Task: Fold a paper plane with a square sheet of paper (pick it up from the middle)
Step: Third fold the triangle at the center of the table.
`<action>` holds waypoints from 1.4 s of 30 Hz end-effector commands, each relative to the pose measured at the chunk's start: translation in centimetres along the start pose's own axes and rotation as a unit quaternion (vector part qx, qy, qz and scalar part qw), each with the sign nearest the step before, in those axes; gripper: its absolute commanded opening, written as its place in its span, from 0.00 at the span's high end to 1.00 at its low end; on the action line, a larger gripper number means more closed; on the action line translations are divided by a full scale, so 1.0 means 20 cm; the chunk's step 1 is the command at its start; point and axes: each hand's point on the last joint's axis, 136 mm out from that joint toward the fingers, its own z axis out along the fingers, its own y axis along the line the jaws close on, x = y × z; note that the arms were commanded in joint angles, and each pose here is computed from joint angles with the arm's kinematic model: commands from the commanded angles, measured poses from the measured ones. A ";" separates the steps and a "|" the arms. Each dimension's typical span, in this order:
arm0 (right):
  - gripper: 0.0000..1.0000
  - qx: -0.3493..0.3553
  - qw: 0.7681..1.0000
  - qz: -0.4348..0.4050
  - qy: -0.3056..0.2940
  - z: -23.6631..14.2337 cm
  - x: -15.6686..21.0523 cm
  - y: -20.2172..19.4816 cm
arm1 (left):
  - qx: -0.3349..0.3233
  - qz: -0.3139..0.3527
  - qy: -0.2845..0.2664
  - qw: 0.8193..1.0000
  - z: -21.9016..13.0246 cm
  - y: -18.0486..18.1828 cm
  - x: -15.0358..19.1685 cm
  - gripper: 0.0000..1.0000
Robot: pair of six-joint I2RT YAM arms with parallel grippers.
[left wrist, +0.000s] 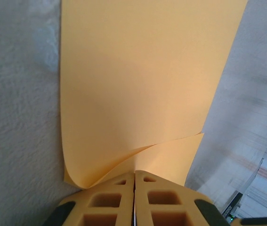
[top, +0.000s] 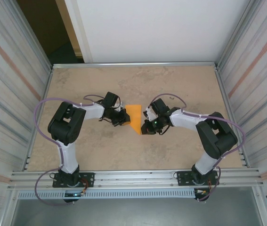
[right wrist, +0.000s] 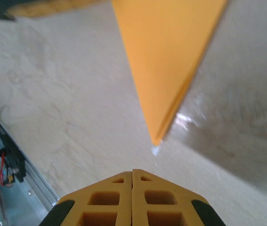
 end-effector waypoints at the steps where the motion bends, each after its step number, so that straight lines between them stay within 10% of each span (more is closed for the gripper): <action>1: 0.93 0.000 1.000 -0.008 -0.030 0.01 -0.13 0.07 | -0.052 -0.030 0.007 0.998 0.04 0.15 0.02 0.90; 23: 0.98 0.092 0.993 0.057 0.044 0.27 -0.09 -0.23 | 0.011 0.076 -0.040 0.996 -0.16 -0.22 -0.04 0.91; 42: 0.99 0.136 0.984 0.092 0.068 0.29 -0.01 -0.35 | -0.067 0.047 -0.005 0.997 0.08 0.02 0.04 0.92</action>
